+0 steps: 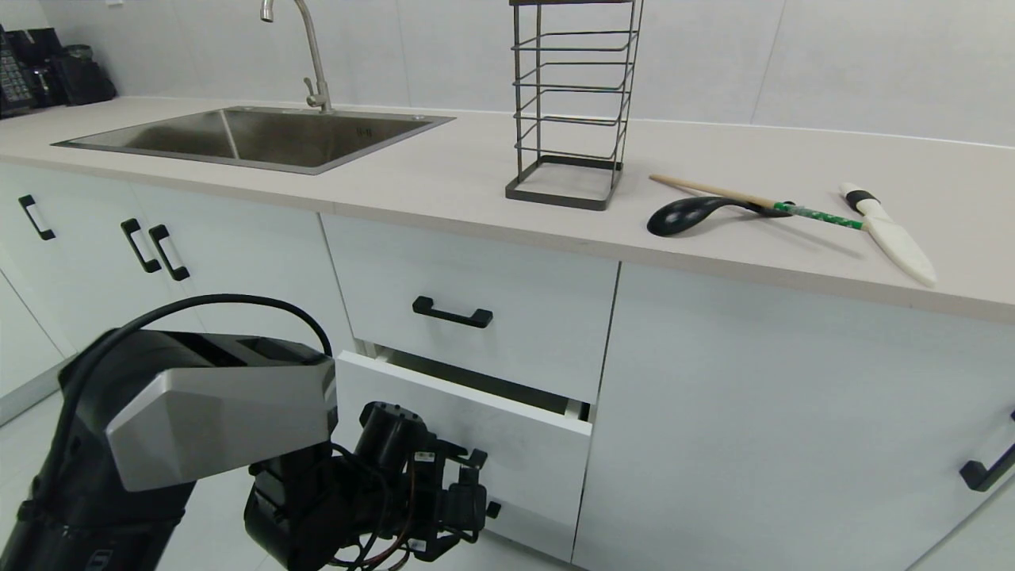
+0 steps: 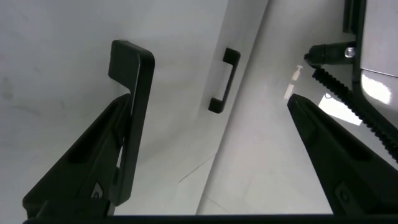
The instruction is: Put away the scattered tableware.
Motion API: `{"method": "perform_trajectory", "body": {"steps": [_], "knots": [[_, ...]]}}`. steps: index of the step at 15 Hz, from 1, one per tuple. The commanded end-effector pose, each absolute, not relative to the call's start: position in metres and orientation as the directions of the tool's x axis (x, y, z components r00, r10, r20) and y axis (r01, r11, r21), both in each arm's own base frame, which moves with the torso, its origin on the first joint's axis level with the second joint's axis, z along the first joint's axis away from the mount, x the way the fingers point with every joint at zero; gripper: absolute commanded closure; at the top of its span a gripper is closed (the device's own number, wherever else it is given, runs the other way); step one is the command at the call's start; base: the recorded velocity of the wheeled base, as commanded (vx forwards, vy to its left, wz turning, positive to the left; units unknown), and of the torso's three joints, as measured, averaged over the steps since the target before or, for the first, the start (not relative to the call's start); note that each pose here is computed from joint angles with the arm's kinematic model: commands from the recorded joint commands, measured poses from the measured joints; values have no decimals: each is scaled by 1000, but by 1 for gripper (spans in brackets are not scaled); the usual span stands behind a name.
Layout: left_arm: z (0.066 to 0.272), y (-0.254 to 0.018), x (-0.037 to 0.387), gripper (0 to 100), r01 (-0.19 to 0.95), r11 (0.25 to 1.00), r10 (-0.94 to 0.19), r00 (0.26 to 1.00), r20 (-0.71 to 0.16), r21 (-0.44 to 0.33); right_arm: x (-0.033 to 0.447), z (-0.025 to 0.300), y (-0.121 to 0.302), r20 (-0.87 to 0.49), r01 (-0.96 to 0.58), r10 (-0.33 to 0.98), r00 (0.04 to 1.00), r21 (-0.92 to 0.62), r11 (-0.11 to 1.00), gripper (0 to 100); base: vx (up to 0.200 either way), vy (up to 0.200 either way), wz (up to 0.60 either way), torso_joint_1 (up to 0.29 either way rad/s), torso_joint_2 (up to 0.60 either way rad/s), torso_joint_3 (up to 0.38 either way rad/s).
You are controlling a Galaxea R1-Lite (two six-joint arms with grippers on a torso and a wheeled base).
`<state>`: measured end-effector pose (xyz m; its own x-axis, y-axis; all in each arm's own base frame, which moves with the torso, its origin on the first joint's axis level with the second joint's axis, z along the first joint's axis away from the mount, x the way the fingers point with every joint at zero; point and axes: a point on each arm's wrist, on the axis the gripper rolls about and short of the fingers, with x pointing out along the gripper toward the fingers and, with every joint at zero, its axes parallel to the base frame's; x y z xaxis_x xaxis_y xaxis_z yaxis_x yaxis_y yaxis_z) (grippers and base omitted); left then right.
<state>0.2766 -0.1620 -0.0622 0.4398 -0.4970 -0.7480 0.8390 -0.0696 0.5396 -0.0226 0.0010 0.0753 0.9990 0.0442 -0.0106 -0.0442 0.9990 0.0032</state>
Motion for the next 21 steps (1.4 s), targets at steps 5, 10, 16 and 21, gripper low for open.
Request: {"method": "perform_trajectory", "body": {"steps": [5, 10, 16, 21], "knots": [[-56, -155, 264, 0, 828, -3, -515, 479, -711, 561, -22, 75, 1, -12, -44, 44, 999, 4, 999, 100, 0, 0, 0, 0, 0, 0], [-12, -138, 227, 0, 793, 48, -555, 527, -644, 607, -22, 75, 1, -12, -44, 44, 999, 4, 999, 100, 0, 0, 0, 0, 0, 0], [54, -127, 195, 0, 723, 172, -631, 602, -489, 669, -22, 75, 1, -12, -44, 44, 999, 4, 999, 100, 0, 0, 0, 0, 0, 0], [55, -137, 210, 0, 709, 191, -636, 616, -464, 679, -22, 75, 1, -12, -44, 44, 999, 4, 999, 100, 0, 0, 0, 0, 0, 0]]}}
